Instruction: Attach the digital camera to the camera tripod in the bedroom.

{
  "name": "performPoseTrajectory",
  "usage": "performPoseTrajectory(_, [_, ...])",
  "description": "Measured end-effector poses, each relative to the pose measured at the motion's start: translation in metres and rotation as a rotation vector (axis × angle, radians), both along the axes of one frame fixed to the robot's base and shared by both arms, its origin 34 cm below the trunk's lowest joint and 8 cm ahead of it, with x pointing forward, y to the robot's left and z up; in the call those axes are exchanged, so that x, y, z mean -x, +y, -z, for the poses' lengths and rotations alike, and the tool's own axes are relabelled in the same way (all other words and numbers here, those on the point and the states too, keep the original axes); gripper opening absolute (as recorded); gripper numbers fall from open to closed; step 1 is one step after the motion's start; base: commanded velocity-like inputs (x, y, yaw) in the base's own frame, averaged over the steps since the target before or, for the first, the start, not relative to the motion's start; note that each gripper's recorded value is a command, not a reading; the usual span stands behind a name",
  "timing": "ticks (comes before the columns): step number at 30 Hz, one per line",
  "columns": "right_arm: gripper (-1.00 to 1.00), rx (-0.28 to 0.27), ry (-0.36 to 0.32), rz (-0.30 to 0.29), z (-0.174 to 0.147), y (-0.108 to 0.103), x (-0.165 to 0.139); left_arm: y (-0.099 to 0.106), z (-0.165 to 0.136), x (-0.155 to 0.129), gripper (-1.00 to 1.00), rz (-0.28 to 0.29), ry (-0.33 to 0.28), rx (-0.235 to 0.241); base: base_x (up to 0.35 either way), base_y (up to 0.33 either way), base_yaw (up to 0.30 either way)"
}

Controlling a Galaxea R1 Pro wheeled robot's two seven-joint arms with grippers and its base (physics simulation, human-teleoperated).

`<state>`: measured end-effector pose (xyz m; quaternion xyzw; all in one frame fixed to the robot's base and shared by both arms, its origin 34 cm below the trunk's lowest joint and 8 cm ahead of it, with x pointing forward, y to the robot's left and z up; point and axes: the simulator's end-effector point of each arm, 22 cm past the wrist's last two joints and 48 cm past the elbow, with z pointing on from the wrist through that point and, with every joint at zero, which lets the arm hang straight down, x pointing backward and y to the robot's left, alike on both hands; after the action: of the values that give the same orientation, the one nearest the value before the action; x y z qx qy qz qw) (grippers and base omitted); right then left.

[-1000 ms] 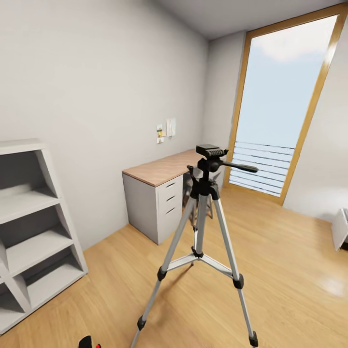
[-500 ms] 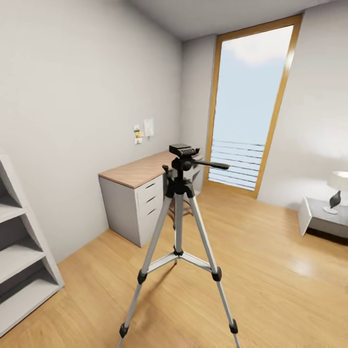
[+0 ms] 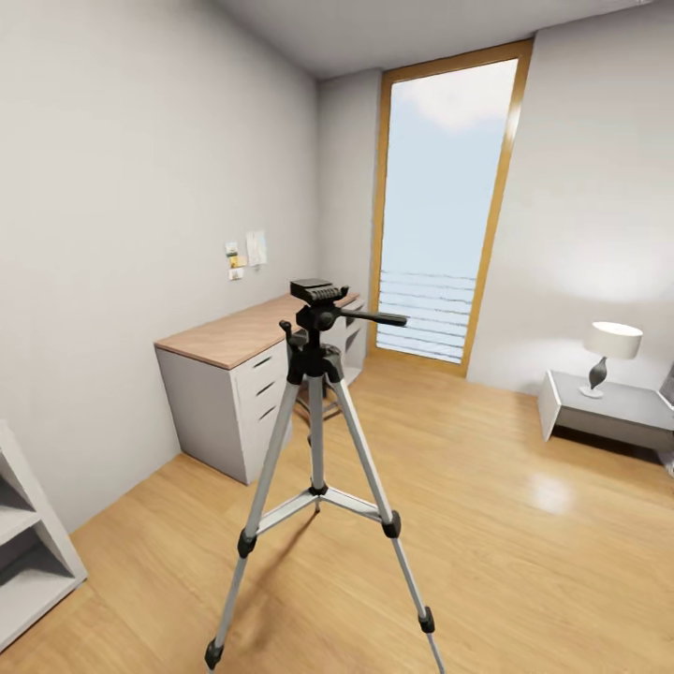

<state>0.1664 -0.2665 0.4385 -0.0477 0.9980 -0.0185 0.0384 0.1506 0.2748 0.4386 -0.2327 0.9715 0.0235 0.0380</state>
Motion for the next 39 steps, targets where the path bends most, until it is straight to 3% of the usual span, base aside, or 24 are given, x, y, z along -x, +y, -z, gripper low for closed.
performPoseTrajectory(20, [1.0,0.001,-0.002,-0.003,-0.0001,-0.0014,-0.0006,-0.0004,0.0,0.0001,1.0,0.003,0.0,0.002,0.0,0.026,-0.008])
performPoseTrajectory(39, [1.0,0.002,-0.005,-0.003,-0.0001,-0.0007,-0.001,-0.0014,0.0001,-0.0002,1.0,0.005,0.0,0.003,0.0,0.311,0.0])
